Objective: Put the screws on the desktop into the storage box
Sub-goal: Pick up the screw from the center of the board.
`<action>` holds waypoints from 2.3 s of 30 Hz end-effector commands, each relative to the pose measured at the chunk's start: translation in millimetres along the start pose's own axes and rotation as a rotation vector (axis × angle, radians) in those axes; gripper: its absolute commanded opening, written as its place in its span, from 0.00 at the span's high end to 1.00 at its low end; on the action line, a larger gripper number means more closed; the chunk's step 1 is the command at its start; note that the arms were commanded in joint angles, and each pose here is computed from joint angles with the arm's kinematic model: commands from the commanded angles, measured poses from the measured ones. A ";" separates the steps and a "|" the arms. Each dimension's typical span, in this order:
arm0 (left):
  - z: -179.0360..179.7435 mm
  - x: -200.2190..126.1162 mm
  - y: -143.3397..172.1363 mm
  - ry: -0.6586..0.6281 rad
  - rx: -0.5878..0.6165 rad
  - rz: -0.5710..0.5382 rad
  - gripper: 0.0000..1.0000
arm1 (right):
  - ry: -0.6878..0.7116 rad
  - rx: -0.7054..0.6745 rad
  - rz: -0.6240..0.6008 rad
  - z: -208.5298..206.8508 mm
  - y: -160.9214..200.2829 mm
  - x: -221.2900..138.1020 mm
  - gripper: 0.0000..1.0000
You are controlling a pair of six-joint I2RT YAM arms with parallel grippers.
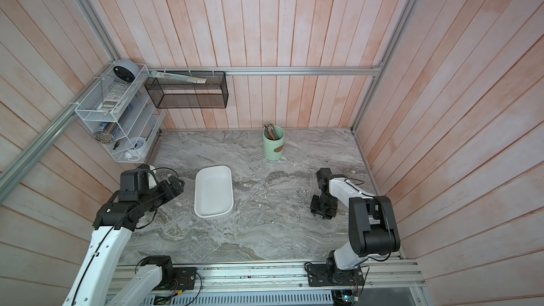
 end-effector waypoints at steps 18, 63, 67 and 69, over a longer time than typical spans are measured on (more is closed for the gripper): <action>6.0 5.0 -1.2 -0.033 -0.004 0.002 0.04 | 0.005 -0.024 -0.002 0.9 1.6 2.7 0.70; -20.5 2.7 4.4 0.125 0.042 0.035 0.10 | -0.368 -0.138 -0.396 45.7 -23.4 -67.8 1.00; -45.5 -3.3 16.1 0.241 0.102 0.071 0.11 | -0.544 -0.234 -0.585 71.4 -22.6 -105.7 1.00; -57.3 -7.1 23.6 0.285 0.141 0.095 0.13 | -0.634 -0.289 -0.672 84.1 -18.8 -124.7 1.00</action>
Point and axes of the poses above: each gripper's point midway between its finger pads, its own x axis out along the fingers, its own z axis along the line the jaws close on, y = z × x, the point moved 1 cm from there along -x, back along the fingers, and after that the axes turned 1 degree about x, right-handed, at the moved point
